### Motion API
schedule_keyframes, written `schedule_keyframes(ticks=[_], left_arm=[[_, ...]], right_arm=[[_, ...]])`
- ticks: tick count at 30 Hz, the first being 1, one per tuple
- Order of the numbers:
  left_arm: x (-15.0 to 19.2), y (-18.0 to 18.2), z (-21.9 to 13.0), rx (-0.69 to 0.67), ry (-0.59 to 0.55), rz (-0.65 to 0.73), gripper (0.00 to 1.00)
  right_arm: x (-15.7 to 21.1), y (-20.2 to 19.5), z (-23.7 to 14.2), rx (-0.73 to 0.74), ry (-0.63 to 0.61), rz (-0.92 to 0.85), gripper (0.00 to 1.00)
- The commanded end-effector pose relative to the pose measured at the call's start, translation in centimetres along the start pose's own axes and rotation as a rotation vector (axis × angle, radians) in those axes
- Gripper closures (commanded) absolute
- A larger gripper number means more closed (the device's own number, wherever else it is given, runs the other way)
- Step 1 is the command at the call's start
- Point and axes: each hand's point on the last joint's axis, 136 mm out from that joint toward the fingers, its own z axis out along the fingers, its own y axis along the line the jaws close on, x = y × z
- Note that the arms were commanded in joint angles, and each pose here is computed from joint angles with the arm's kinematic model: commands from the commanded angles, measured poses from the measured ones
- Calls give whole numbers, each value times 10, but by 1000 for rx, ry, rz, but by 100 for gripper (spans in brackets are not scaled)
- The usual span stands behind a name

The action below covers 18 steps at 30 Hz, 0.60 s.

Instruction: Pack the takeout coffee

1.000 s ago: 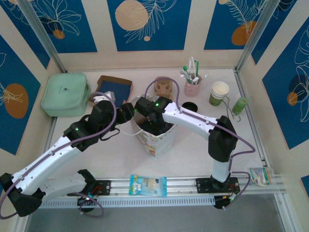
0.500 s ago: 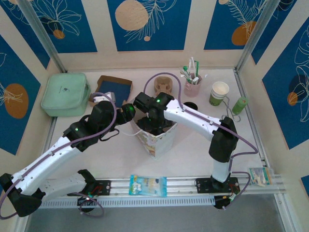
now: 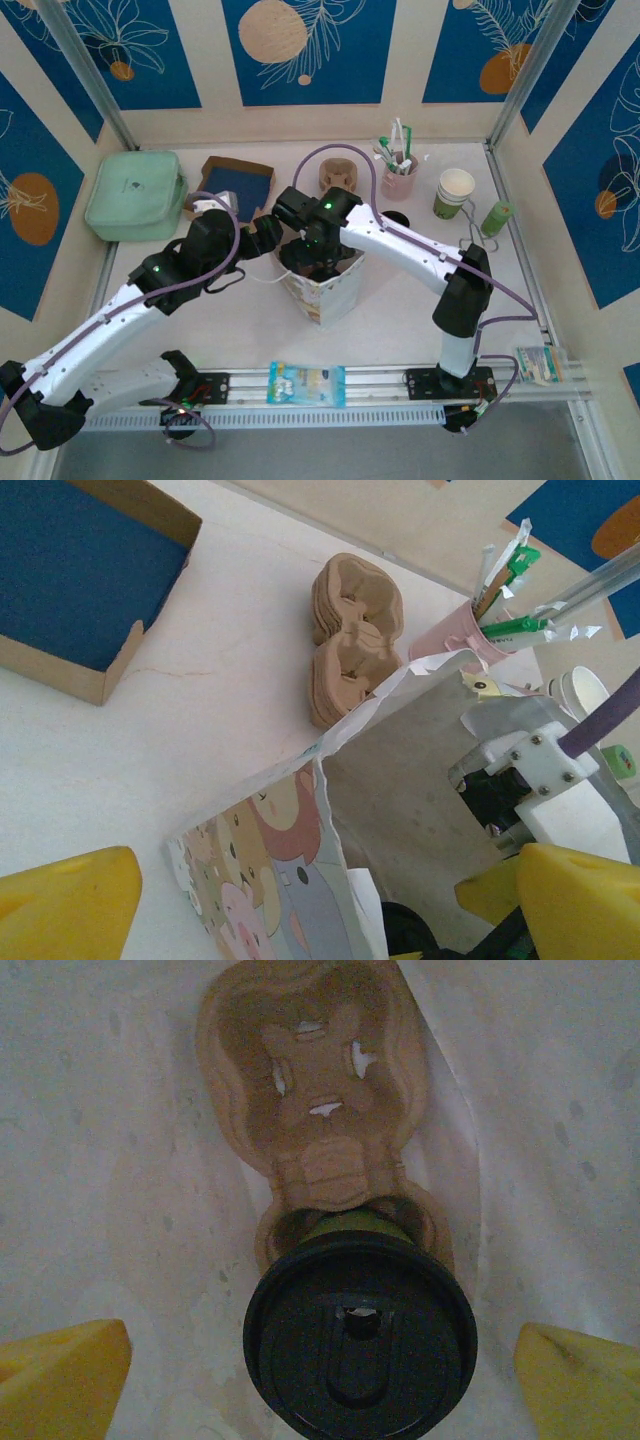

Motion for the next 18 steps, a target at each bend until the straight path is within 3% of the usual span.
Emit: schedule_keyframes(ticks=[1,18], left_arm=[[-11,-11,-13,46,-29,1,4],[-16,-13,-22,61,-39,1,0]], right_arm=[[1,-2,-23,-2,-31,-23,1],[-4,1,-44,-11,-69,-44,1]])
